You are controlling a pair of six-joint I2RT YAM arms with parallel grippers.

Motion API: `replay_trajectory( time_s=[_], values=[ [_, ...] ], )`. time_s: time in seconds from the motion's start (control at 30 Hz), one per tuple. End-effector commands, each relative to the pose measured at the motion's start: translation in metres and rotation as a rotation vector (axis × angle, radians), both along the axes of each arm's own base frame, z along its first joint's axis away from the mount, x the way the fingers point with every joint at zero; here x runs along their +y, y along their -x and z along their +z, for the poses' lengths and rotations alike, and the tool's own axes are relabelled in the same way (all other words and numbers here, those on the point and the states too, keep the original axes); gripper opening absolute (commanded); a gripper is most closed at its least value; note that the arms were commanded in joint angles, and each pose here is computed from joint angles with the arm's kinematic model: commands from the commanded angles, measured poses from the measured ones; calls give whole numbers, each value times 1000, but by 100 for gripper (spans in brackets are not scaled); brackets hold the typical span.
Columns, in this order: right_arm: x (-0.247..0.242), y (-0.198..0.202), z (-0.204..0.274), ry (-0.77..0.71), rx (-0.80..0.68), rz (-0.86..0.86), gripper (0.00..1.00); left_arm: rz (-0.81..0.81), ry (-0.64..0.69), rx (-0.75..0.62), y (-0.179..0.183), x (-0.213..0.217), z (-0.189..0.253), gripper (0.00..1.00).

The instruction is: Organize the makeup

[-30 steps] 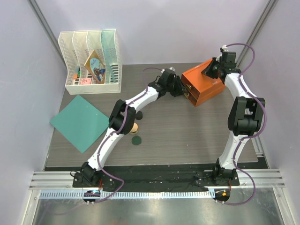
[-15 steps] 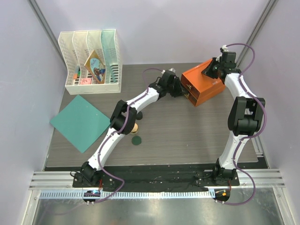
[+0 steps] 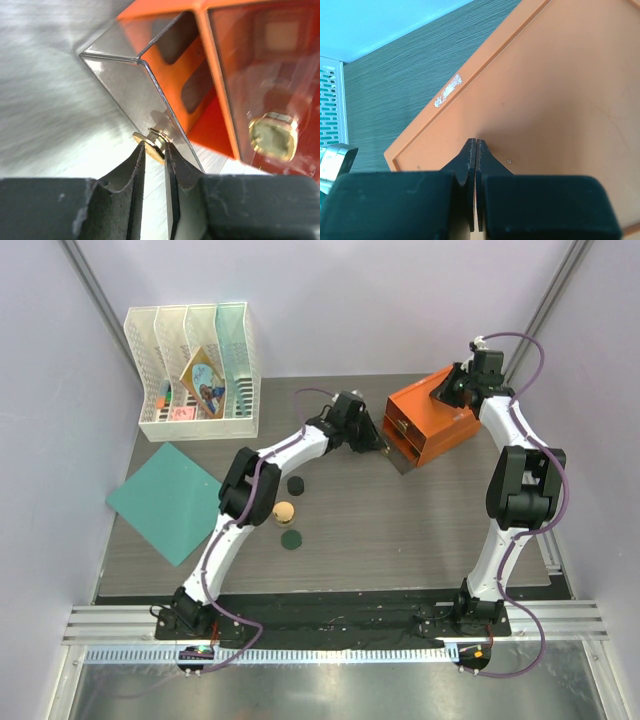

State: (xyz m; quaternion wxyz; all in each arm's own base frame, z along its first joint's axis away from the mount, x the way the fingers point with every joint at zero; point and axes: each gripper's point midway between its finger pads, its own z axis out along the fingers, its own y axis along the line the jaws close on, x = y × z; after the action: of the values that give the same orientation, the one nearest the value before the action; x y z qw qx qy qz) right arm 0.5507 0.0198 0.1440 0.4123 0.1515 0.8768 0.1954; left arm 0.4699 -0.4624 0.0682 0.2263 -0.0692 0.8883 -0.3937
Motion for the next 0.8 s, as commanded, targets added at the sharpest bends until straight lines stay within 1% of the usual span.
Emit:
replay_trajectory(
  time_s=[0.0,0.23,0.27,0.4,0.47,0.53,0.6,0.63,0.7,0.73,0.77],
  values=[
    [-17,126,-171,95,666,-30,1,-13,-171,136,34,49,-39,18],
    [-16,125,-173,91,668,-30,1,29,-263,151,61,96,-27,17],
    [-16,124,-172,91,666,-28,1,31,-277,162,65,103,-31,17],
    [-15,124,-174,87,669,-28,1,2,-270,161,71,104,-24,18],
    [-15,124,-175,85,670,-30,1,-39,-217,132,70,93,-16,20],
    [-15,124,-175,83,668,-29,1,-66,-175,74,64,82,-4,25],
    [-15,124,-175,81,671,-29,1,-105,-171,-4,55,75,15,29],
    [-15,124,-174,84,668,-30,1,-120,-179,-28,53,75,21,33],
    [-15,124,-175,85,668,-30,1,-162,-189,-114,48,74,47,38],
    [-15,124,-175,86,668,-29,1,-179,-190,-143,49,73,55,45],
    [-16,123,-174,85,667,-32,1,-198,-188,-175,49,74,65,48]
  ],
)
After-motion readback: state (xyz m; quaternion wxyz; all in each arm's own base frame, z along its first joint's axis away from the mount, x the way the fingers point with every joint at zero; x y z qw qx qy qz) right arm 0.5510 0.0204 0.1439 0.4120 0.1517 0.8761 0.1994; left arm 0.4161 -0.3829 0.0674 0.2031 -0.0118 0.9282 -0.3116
